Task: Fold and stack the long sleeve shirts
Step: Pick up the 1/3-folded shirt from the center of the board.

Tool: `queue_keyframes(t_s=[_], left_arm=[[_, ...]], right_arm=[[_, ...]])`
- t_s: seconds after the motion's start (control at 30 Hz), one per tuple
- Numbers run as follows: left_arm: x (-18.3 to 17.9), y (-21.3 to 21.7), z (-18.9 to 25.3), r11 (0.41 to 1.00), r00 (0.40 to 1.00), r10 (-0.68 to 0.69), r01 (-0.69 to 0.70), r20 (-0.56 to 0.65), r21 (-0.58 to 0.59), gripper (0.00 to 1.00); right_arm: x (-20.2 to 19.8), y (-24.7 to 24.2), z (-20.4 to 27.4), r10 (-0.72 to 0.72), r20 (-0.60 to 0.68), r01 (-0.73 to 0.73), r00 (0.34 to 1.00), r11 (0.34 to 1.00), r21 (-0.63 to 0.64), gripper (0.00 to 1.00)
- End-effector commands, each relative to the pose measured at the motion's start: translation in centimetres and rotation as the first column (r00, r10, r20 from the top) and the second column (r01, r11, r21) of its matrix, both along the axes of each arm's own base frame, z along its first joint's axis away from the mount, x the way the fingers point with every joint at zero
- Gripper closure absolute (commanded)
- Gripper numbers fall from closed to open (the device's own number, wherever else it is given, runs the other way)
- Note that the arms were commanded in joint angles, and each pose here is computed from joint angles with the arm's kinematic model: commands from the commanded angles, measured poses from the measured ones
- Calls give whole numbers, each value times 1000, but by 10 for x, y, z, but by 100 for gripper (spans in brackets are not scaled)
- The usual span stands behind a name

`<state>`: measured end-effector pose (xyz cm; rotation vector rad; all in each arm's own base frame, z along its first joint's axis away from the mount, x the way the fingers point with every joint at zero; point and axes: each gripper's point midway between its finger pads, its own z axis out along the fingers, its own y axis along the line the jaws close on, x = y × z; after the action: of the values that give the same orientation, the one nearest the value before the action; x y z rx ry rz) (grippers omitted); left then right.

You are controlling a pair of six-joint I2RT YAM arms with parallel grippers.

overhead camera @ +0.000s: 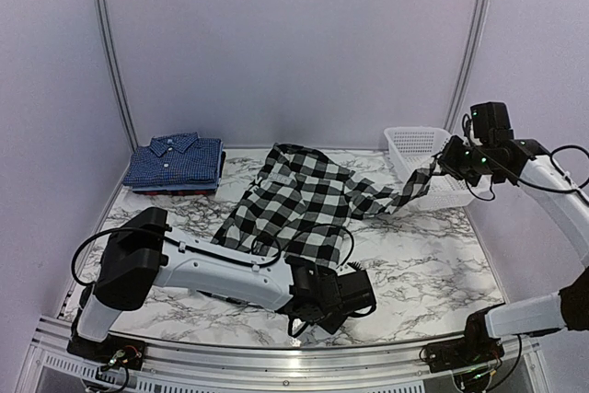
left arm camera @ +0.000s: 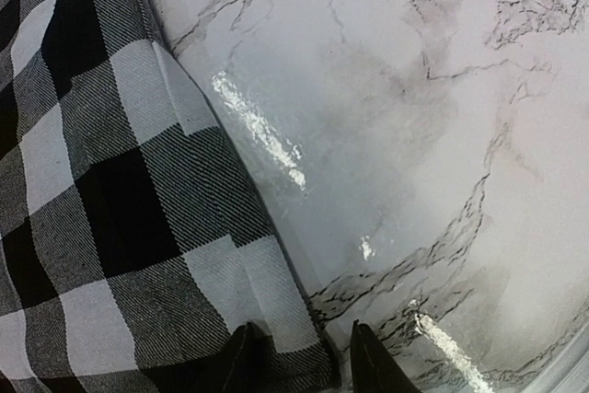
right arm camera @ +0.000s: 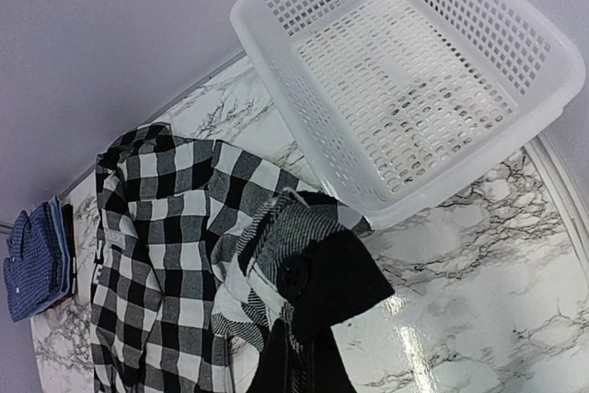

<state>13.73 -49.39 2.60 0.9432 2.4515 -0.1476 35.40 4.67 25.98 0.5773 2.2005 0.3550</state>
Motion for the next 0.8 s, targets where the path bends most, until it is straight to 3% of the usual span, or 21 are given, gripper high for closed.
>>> queue_keyframes(t_s=[0.0,0.07,0.17,0.33,0.53,0.77], left_arm=[[-2,8,-4,999,1000,-2,2,0,48,67],[-2,8,-7,998,1000,-3,3,7,58,76],[1,9,-3,998,1000,2,-3,22,55,100],[-1,8,24,1000,1000,-6,7,22,-11,100],[-16,12,64,985,999,-42,37,-22,-170,100],[-3,32,81,965,997,27,-45,-69,-259,100]], right_arm=[[9,8,24,36,67,-36,997,999,-4,100],[11,11,24,49,67,-49,997,999,-5,100],[14,14,29,67,86,-66,994,998,-18,100],[22,12,45,92,127,-82,988,993,-83,100],[39,9,67,115,178,-82,977,979,-187,100],[70,56,88,243,223,-176,944,943,-282,100]])
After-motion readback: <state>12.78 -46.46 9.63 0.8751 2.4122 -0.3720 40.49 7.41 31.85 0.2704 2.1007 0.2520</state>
